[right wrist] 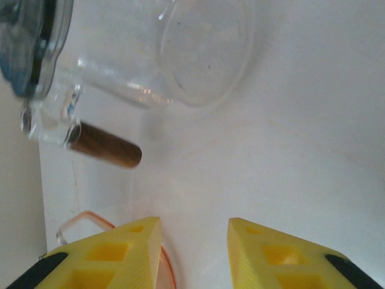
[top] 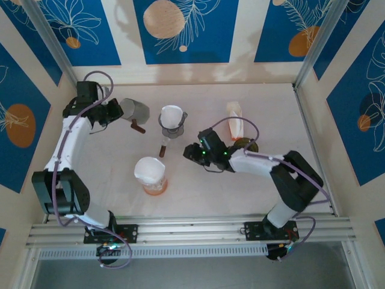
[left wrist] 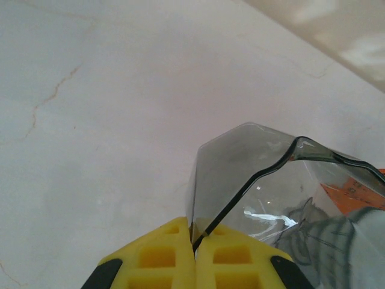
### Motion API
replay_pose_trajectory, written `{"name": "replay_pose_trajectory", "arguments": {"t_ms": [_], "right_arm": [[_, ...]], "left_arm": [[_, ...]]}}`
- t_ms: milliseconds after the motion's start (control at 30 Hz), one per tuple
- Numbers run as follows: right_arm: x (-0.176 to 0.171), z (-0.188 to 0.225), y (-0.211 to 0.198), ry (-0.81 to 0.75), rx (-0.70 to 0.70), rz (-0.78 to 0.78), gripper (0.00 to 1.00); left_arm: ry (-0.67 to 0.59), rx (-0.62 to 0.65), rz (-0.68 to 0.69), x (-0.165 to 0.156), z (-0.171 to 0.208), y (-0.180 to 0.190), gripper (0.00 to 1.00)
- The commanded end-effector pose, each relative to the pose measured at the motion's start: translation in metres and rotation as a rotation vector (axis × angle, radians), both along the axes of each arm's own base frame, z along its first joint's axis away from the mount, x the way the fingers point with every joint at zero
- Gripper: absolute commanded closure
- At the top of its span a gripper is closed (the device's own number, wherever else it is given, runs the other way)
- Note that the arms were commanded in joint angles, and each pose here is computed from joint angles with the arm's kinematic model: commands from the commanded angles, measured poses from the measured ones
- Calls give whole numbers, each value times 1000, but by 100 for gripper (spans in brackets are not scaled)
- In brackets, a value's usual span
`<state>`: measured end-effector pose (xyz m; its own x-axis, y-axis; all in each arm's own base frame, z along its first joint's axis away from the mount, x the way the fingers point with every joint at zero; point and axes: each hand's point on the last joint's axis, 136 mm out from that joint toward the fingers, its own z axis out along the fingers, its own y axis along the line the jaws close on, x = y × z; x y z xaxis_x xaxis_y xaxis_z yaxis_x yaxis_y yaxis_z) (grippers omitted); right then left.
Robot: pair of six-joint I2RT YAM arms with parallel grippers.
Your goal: Place the coffee filter in the dripper
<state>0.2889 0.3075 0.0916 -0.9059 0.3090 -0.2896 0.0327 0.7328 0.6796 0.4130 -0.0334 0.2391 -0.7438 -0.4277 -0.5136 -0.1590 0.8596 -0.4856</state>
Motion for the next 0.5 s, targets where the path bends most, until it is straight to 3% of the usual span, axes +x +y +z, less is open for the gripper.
{"name": "replay_pose_trajectory", "arguments": {"t_ms": [0, 200, 467], "right_arm": [[-22, -4, -26, 6, -70, -46, 65], [-65, 17, -56, -80, -145, -37, 64], [-100, 26, -119, -120, -226, -131, 64]], "left_arm": [[-119, -39, -7, -6, 50, -4, 100], [-211, -79, -75, -31, 83, -28, 100], [-297, -26, -311, -79, 122, -102, 100]]}}
